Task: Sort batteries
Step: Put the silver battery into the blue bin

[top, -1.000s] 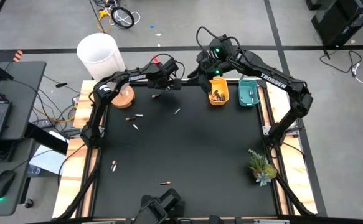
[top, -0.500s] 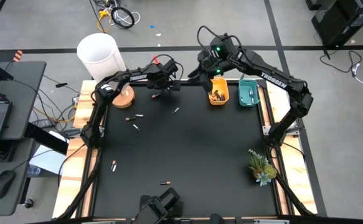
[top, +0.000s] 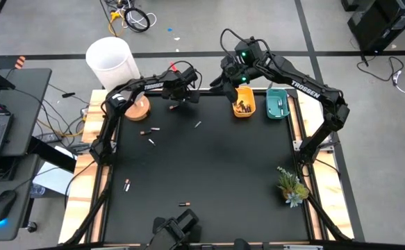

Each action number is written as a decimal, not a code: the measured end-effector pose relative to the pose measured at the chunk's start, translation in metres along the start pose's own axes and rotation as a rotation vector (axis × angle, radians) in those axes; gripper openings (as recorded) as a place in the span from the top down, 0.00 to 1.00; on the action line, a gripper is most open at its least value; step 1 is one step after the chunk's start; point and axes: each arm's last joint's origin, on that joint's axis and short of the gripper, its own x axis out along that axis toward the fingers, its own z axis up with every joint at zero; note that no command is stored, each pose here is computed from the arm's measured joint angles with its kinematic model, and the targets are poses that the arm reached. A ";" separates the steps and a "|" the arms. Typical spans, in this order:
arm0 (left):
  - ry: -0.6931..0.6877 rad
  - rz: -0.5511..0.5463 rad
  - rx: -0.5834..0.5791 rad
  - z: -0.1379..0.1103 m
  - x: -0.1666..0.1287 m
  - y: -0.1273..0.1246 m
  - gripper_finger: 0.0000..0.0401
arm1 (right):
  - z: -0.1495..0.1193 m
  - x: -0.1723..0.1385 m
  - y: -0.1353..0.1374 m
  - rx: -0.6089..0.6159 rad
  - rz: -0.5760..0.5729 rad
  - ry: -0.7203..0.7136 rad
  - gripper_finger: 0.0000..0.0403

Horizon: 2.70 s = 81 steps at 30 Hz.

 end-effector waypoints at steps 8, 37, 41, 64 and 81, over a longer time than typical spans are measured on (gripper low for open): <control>-0.016 0.017 0.044 0.000 0.000 0.000 0.66 | 0.000 0.000 0.000 0.017 0.000 0.002 0.61; 0.047 -0.100 0.257 0.000 0.000 -0.002 0.98 | -0.001 -0.001 -0.001 0.023 -0.004 0.003 0.61; 0.064 -0.098 0.268 -0.004 0.000 -0.004 0.95 | -0.001 -0.001 -0.001 0.032 -0.003 0.004 0.61; 0.132 -0.107 0.489 -0.022 0.002 -0.015 0.93 | -0.001 0.000 0.000 0.044 0.000 0.005 0.61; 0.136 -0.209 0.668 -0.009 -0.046 -0.040 0.99 | -0.002 -0.022 -0.010 0.063 -0.099 0.003 0.61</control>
